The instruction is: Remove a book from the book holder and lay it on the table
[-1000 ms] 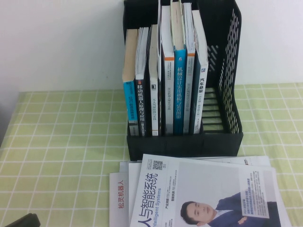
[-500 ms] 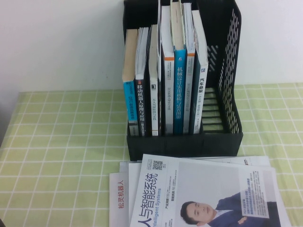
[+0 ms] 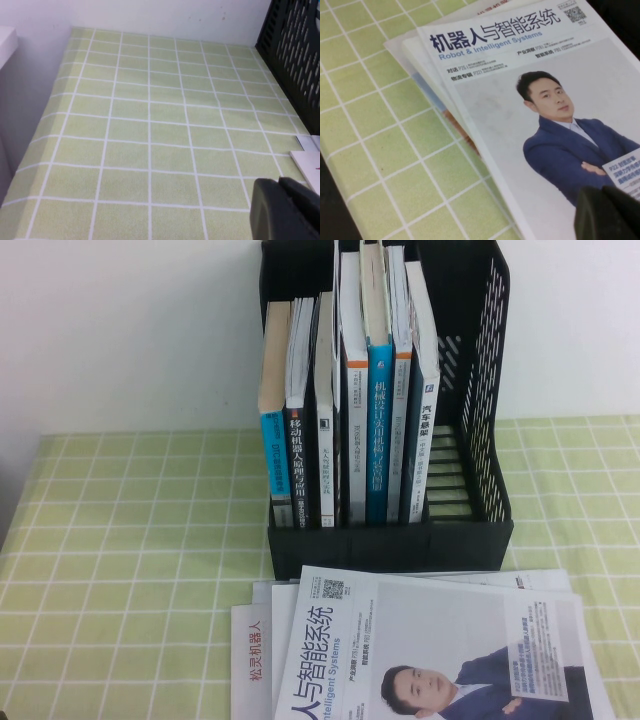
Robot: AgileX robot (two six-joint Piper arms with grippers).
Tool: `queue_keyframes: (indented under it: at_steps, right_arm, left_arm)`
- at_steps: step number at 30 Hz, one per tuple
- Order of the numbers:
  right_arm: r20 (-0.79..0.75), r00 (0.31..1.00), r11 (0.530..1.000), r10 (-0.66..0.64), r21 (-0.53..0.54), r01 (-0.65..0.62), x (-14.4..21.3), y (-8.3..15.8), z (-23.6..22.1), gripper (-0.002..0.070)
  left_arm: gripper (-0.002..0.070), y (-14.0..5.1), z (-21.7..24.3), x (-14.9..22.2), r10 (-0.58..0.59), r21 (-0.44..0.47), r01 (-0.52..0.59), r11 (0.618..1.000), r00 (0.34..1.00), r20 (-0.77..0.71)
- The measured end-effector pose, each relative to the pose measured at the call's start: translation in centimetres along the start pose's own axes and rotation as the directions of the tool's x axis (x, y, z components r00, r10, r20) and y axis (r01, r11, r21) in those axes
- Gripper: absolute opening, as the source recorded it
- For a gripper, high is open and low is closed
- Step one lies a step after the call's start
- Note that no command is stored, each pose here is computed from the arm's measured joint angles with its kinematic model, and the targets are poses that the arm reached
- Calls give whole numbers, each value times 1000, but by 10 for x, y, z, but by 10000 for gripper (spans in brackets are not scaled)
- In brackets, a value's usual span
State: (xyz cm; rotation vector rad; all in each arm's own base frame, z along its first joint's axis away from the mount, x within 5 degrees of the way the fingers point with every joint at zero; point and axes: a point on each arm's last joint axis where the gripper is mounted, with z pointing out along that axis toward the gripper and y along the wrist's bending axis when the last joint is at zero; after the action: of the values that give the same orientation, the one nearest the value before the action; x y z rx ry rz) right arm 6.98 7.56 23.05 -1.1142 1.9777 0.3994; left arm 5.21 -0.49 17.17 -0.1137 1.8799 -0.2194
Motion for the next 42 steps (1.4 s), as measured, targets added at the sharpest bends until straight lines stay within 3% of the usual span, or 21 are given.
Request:
queue_keyframes:
  at_steps: [14,22,29,34,38,42]
  right_arm:
    - [8,1000,1000,2,6,-2,0,0,-2,-2]
    - [187,976,972,109,186,-144,3,-9,-32,-2]
    - [327,942,881,79,419,-220,10,-10,-60,-2]
    - [336,942,755,6,615,-225,27,-19,-57,-2]
    - [381,924,682,23,670,-293,56,-21,-38,-2]
    - [410,900,635,145,659,-403,80,-22,-21,-2]
  left_arm:
    - [-3,0,0,0,11,-1,-11,1000,1000,0]
    - [-3,0,0,0,23,-1,-23,1000,1000,0]
    - [-3,0,0,0,27,-1,-27,1000,1000,0]
    - [-3,0,0,0,29,-1,-29,1000,1000,0]
    - [-3,0,0,0,29,-1,-29,1000,1000,0]
    - [-3,0,0,0,29,-1,-29,1000,1000,0]
